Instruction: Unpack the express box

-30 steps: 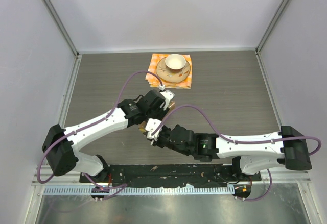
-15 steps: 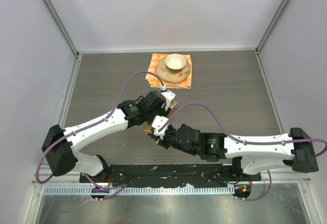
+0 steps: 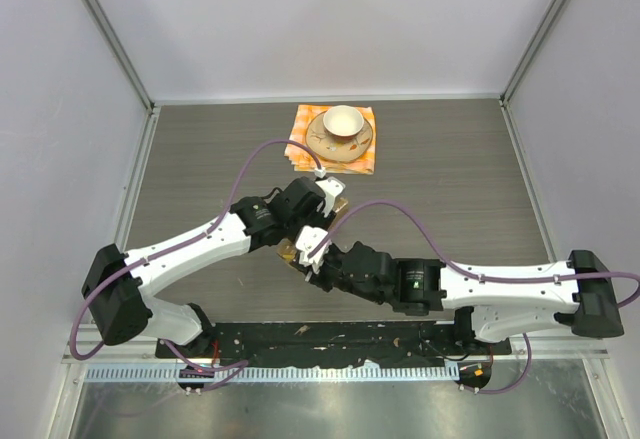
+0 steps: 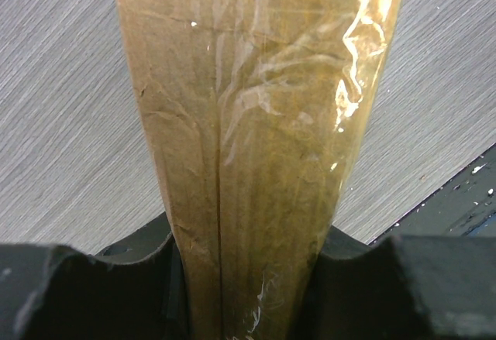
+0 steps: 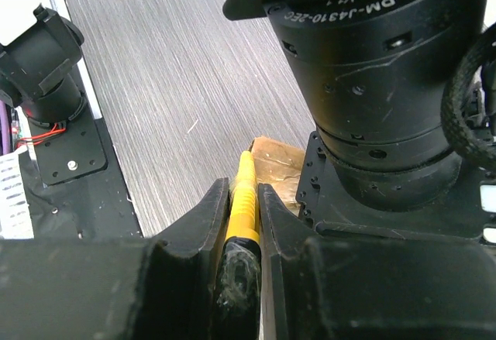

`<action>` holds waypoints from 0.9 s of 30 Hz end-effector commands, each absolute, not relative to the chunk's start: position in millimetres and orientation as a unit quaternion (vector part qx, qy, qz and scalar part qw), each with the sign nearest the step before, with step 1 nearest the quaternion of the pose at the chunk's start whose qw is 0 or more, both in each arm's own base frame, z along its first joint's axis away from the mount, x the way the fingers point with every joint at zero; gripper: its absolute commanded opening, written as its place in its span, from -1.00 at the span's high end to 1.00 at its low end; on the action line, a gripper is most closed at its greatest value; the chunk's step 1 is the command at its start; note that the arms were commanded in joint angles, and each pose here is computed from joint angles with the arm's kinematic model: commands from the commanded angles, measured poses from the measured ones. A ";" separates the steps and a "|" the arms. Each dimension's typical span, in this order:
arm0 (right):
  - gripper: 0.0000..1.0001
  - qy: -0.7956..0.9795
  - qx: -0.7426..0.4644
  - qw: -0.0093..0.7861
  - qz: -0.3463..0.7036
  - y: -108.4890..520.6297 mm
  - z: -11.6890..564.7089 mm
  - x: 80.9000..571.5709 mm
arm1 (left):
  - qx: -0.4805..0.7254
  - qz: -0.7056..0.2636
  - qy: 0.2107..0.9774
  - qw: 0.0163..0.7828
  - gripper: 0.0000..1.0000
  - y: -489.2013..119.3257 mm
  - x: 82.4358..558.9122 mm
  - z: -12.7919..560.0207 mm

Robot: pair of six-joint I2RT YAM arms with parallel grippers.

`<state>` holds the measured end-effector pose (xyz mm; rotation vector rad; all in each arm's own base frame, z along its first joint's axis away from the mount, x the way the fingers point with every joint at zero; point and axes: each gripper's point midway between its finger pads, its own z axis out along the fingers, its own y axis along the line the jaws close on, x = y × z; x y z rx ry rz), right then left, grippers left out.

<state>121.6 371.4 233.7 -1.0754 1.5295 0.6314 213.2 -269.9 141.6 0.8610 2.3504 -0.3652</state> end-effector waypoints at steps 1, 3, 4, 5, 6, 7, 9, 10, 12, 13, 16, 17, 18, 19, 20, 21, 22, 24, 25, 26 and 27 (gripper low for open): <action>0.99 0.672 -0.498 0.510 0.200 354.7 203.3 125.1 | 0.331 -0.135 0.879 0.315 1.00 -266.4 216.8 157.1; 0.99 0.673 -0.510 0.500 0.195 356.5 197.6 123.6 | 0.333 -0.134 0.881 0.308 1.00 -265.6 214.9 152.8; 0.99 0.673 -0.512 0.497 0.195 357.7 197.2 123.0 | 0.333 -0.131 0.883 0.304 1.00 -264.7 214.1 149.9; 0.99 0.675 -0.519 0.489 0.191 356.9 190.8 121.9 | 0.335 -0.128 0.884 0.301 1.00 -263.1 213.4 147.0; 0.99 0.678 -0.524 0.480 0.186 357.2 183.8 121.1 | 0.336 -0.123 0.885 0.297 1.00 -260.5 211.7 141.9; 0.99 0.681 -0.528 0.474 0.183 356.7 178.4 120.1 | 0.336 -0.121 0.887 0.293 1.00 -259.1 210.7 138.6; 0.99 0.685 -0.536 0.460 0.180 354.7 166.2 117.9 | 0.337 -0.118 0.888 0.289 1.00 -256.9 208.6 135.0; 0.99 0.689 -0.538 0.452 0.177 351.9 157.2 116.5 | 0.337 -0.118 0.888 0.288 1.00 -256.3 208.2 133.9; 0.99 0.694 -0.540 0.443 0.175 349.1 148.7 114.6 | 0.338 -0.116 0.889 0.286 1.00 -254.9 207.1 132.4; 0.99 0.698 -0.539 0.439 0.172 346.3 143.6 114.4 | 0.337 -0.117 0.889 0.286 1.00 -255.2 207.2 132.5; 0.99 0.704 -0.534 0.438 0.167 341.2 138.9 116.7 | 0.335 -0.121 0.890 0.286 1.00 -256.9 206.9 133.8; 0.99 0.704 -0.534 0.437 0.166 340.3 138.1 116.7 | 0.335 -0.123 0.889 0.288 1.00 -257.6 207.1 135.3; 0.98 0.705 -0.532 0.438 0.166 339.8 138.8 117.4 | 0.335 -0.123 0.889 0.288 1.00 -258.2 207.6 136.0; 0.98 0.706 -0.531 0.438 0.167 339.7 140.9 116.6 | 0.335 -0.123 0.888 0.289 1.00 -258.3 208.0 136.6; 0.99 0.708 -0.529 0.437 0.168 337.3 143.1 116.5 | 0.335 -0.121 0.889 0.289 1.00 -257.4 208.1 135.9; 0.99 0.708 -0.526 0.438 0.173 337.7 147.9 115.7 | 0.335 -0.121 0.888 0.291 1.00 -257.4 208.5 136.1; 0.98 0.708 -0.525 0.437 0.178 337.1 150.0 114.1 | 0.336 -0.120 0.888 0.290 1.00 -256.8 208.0 135.1; 0.99 0.710 -0.523 0.434 0.183 333.7 155.8 111.4 | 0.337 -0.116 0.889 0.287 1.00 -254.3 206.9 131.3; 0.98 0.712 -0.522 0.433 0.185 332.4 157.1 111.0 | 0.336 -0.117 0.889 0.289 1.00 -254.0 207.0 131.6; 0.99 0.713 -0.524 0.428 0.186 329.4 157.6 109.1 | 0.337 -0.117 0.888 0.289 1.00 -253.9 207.1 131.2; 0.99 0.714 -0.521 0.428 0.188 328.6 159.1 108.1 | 0.336 -0.116 0.889 0.289 1.00 -252.7 206.8 130.4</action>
